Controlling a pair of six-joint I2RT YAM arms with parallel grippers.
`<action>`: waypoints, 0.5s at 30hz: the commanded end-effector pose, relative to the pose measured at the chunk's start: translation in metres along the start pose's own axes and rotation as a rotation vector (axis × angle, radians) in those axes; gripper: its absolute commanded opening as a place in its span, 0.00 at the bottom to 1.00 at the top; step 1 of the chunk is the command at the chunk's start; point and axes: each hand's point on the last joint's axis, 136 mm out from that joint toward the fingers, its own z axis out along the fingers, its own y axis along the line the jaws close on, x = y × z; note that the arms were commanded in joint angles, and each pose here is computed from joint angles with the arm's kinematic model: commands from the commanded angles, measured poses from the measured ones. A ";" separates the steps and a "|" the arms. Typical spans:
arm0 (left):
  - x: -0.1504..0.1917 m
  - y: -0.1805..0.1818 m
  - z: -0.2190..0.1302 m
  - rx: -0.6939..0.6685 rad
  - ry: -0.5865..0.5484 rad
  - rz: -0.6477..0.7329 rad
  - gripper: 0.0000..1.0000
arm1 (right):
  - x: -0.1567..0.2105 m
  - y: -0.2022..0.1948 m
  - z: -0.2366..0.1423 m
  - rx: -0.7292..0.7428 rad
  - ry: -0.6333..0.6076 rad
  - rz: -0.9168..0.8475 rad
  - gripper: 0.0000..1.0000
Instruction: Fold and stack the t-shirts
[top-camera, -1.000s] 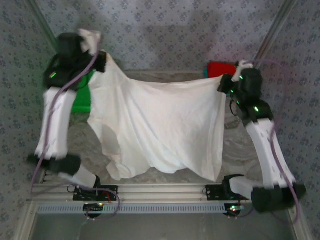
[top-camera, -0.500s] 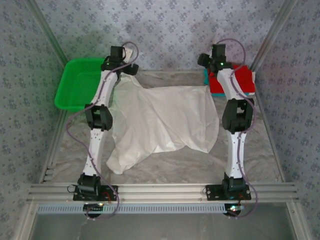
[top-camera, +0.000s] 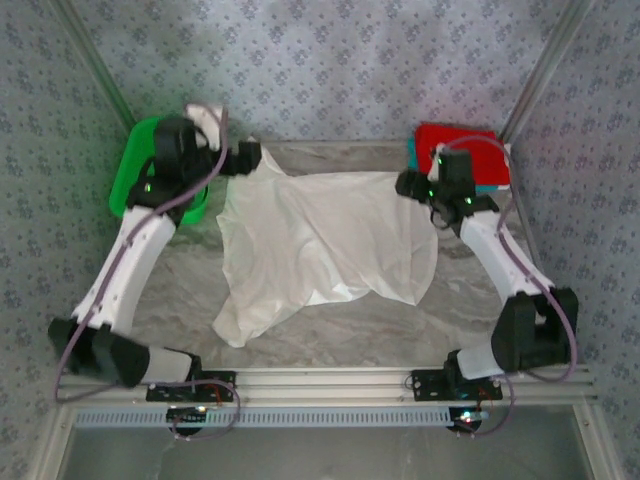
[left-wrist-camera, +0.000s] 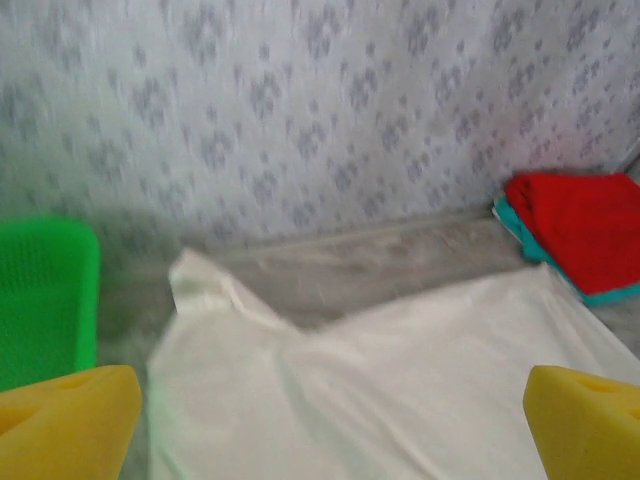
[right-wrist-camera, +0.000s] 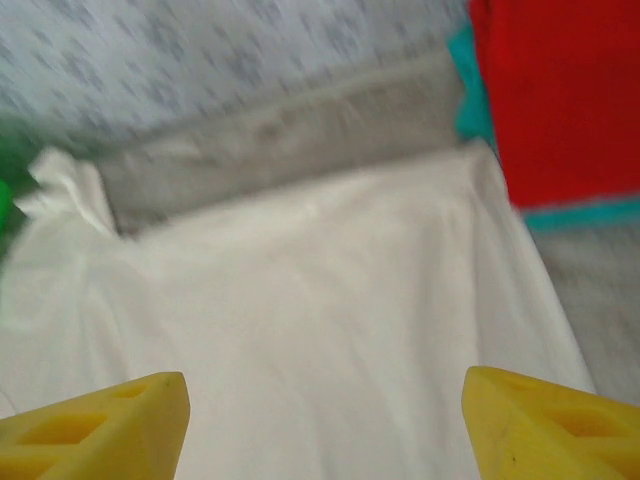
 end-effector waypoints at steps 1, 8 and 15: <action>0.118 0.027 0.020 -0.095 0.279 -0.197 0.98 | 0.058 -0.035 -0.018 0.056 0.161 0.118 0.70; 0.246 0.040 -0.005 -0.192 0.561 -0.303 0.93 | 0.139 -0.042 -0.004 0.017 0.407 0.197 0.65; 0.272 0.044 0.026 -0.183 0.620 -0.300 0.88 | 0.116 -0.042 0.039 -0.078 0.410 0.241 0.51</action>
